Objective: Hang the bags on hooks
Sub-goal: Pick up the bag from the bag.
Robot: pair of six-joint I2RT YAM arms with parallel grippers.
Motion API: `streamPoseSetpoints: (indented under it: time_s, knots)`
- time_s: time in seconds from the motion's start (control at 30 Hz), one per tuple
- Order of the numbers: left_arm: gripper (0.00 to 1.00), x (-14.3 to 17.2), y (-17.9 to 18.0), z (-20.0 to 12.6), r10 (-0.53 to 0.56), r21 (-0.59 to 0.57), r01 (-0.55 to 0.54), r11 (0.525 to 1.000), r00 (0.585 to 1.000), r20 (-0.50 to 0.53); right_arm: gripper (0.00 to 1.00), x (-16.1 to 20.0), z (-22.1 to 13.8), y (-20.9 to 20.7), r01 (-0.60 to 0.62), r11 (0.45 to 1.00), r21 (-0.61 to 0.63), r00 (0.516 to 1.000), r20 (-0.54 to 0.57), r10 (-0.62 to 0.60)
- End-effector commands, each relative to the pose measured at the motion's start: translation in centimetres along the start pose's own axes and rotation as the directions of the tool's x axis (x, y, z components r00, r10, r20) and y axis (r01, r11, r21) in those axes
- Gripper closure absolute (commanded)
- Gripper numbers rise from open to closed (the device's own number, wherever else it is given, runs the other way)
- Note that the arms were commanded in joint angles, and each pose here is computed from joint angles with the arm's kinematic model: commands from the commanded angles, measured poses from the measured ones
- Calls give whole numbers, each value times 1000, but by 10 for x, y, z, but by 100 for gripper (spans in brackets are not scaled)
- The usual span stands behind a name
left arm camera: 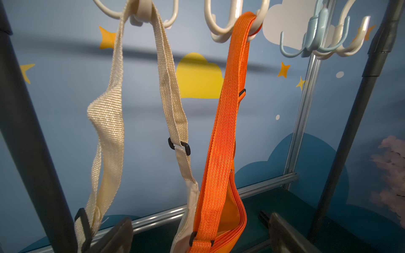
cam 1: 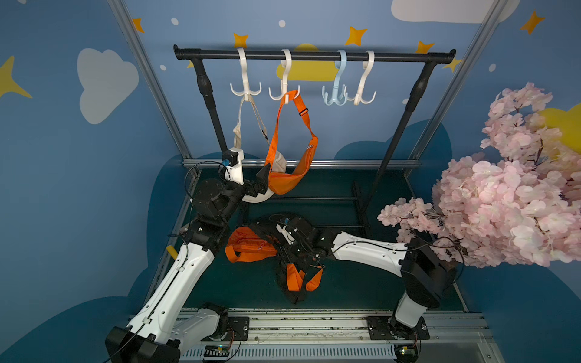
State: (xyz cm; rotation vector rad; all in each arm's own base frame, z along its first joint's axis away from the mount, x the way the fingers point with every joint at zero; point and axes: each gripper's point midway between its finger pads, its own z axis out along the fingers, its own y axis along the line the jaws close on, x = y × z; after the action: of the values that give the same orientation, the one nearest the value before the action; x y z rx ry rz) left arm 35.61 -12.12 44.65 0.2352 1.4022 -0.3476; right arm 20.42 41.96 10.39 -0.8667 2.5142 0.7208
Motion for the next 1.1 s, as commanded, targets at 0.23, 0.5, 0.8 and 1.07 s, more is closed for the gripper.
streamPoseSetpoints:
  time_s: [0.23,0.5,0.8,1.07]
  knots:
    - [3,-11,7,-22,-7,-37,8,999,999,31,36,-8,20,-19,-80,986,145,997,-7,82]
    - [2,-8,9,-22,-3,-38,4,999,1000,24,47,-2,40,-26,-89,980,177,994,-53,100]
    - [1,-1,13,-21,6,-50,-5,999,1000,10,62,-3,47,-34,-109,976,187,990,-68,123]
    - [0,7,18,-19,20,-58,-21,998,1000,-9,100,-25,35,-40,-82,983,165,996,-20,87]
